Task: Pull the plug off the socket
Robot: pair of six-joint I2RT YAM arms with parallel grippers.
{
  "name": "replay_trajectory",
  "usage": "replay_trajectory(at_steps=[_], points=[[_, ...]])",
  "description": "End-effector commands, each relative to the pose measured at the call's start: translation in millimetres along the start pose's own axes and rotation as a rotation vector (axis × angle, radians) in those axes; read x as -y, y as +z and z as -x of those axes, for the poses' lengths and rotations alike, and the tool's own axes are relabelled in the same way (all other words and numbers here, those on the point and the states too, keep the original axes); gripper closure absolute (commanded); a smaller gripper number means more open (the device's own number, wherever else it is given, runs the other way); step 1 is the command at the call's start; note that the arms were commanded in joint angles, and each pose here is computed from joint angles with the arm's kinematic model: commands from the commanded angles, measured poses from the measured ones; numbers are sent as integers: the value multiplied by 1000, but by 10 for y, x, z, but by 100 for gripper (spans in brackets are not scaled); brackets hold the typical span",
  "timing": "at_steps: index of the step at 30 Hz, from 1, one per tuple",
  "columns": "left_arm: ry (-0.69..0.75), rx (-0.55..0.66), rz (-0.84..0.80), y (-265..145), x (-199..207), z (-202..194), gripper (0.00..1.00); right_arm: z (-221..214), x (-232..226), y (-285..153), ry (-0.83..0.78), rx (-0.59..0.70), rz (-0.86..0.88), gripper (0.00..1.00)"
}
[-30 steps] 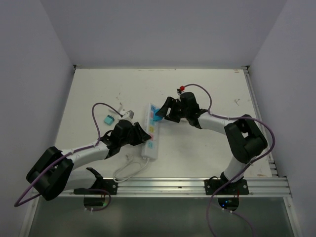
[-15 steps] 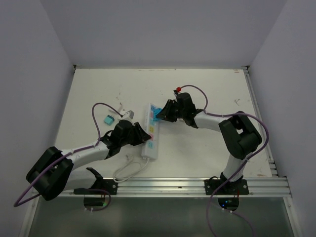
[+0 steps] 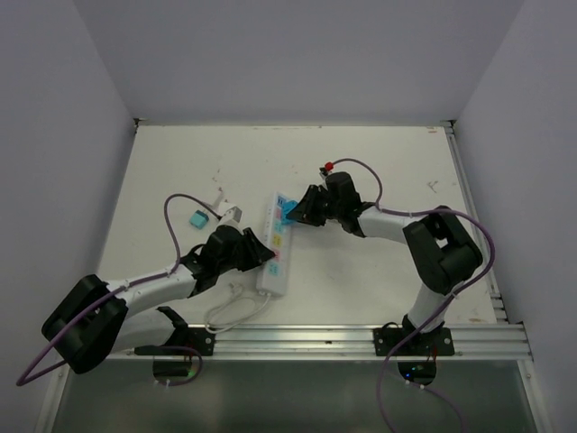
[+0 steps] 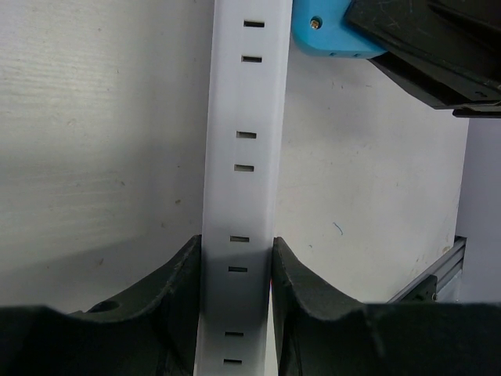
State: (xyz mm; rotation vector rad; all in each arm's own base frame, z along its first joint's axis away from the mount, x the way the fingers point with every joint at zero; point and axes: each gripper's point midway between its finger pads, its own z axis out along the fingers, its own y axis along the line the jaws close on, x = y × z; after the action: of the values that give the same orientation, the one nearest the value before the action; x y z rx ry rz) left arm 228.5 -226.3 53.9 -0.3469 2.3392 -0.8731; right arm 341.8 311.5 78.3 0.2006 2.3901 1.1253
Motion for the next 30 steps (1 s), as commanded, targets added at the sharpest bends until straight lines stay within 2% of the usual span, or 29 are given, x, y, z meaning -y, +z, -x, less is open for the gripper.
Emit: replay_trajectory(at_steps=[1,12,23,26,30], points=[[-45,33,296,-66,-756,-98,100,286,-48,-205,-2,92,24,100],[-98,24,364,-81,-908,-173,100,314,-140,-374,25,127,76,100],[-121,40,376,-90,-926,-160,100,478,-136,-683,-2,232,4,100],[-122,35,356,-76,-885,-159,100,581,48,-812,12,269,-37,100],[-112,30,307,-46,-791,-149,100,835,660,-1172,93,362,-149,100]])
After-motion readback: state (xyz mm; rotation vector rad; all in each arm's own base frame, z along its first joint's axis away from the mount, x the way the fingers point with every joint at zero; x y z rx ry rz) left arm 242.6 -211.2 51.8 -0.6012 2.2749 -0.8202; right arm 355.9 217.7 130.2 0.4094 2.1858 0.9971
